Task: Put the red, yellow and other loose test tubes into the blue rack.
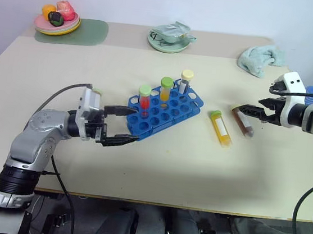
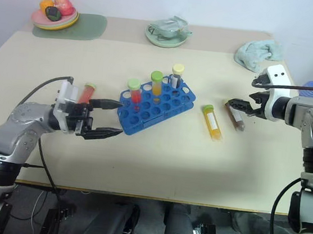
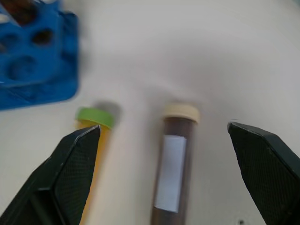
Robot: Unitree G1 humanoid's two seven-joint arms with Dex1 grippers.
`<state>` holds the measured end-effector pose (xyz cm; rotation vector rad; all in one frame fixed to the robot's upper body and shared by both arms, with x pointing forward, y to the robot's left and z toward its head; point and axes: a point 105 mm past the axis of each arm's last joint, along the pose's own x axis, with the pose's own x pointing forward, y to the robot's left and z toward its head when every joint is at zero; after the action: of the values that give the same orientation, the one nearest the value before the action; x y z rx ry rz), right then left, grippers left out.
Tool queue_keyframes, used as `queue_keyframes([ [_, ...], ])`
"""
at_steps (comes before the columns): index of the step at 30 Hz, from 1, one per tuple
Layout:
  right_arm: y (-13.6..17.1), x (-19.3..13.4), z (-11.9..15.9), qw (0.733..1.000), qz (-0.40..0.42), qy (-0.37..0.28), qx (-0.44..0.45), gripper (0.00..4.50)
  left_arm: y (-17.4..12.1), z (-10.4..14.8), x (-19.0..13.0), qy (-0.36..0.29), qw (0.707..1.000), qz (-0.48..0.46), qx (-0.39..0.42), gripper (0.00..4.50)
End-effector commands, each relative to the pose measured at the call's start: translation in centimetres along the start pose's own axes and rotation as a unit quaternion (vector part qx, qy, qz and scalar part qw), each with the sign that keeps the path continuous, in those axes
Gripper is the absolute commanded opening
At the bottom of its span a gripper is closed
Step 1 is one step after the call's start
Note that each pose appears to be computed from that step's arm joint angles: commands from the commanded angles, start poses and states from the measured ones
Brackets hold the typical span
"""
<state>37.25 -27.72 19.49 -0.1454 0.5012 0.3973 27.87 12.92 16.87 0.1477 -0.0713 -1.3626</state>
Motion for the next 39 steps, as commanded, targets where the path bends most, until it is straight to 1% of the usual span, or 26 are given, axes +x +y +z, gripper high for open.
queue_keyframes([
  [1,-0.6,0.5,0.8,1.000,-0.005,0.005,-0.005,4.42,-0.1,0.0,0.2,0.021,0.999,-0.020,0.022,4.24],
  [6,-0.8,2.2,0.9,1.000,0.000,0.023,-0.002,4.42,-0.2,-0.6,1.2,0.036,0.998,-0.029,0.030,4.24],
  [13,-1.0,4.2,0.0,0.998,-0.002,0.059,0.006,4.42,-0.2,-0.9,2.4,0.028,0.999,-0.029,0.030,4.24],
  [18,-1.9,4.9,-1.3,0.994,-0.026,0.101,-0.012,4.42,-0.2,-1.3,1.9,0.035,0.999,-0.025,0.028,4.24],
  [27,-2.1,5.5,-1.7,0.991,-0.032,0.126,-0.039,4.42,-0.5,-1.7,1.6,0.038,0.999,-0.014,0.024,4.24],
  [30,-1.9,5.9,-1.6,0.990,-0.033,0.125,-0.049,3.62,-0.6,-1.6,1.8,0.036,0.999,-0.013,0.024,4.24],
  [32,-1.8,6.0,-1.5,0.990,-0.031,0.127,-0.052,2.62,-0.7,-1.5,1.9,0.036,0.999,-0.013,0.023,4.24],
  [34,-1.6,6.1,-1.4,0.990,-0.024,0.125,-0.052,1.49,-0.7,-1.4,2.0,0.035,0.999,-0.013,0.023,4.24],
  [35,-1.3,6.2,-1.2,0.991,-0.019,0.123,-0.050,1.14,-0.7,-1.2,2.1,0.035,0.999,-0.013,0.023,4.24],
  [39,-1.0,6.4,-0.6,0.992,-0.013,0.109,-0.054,1.14,-0.7,-0.9,2.4,0.033,0.999,-0.014,0.022,4.24],
])
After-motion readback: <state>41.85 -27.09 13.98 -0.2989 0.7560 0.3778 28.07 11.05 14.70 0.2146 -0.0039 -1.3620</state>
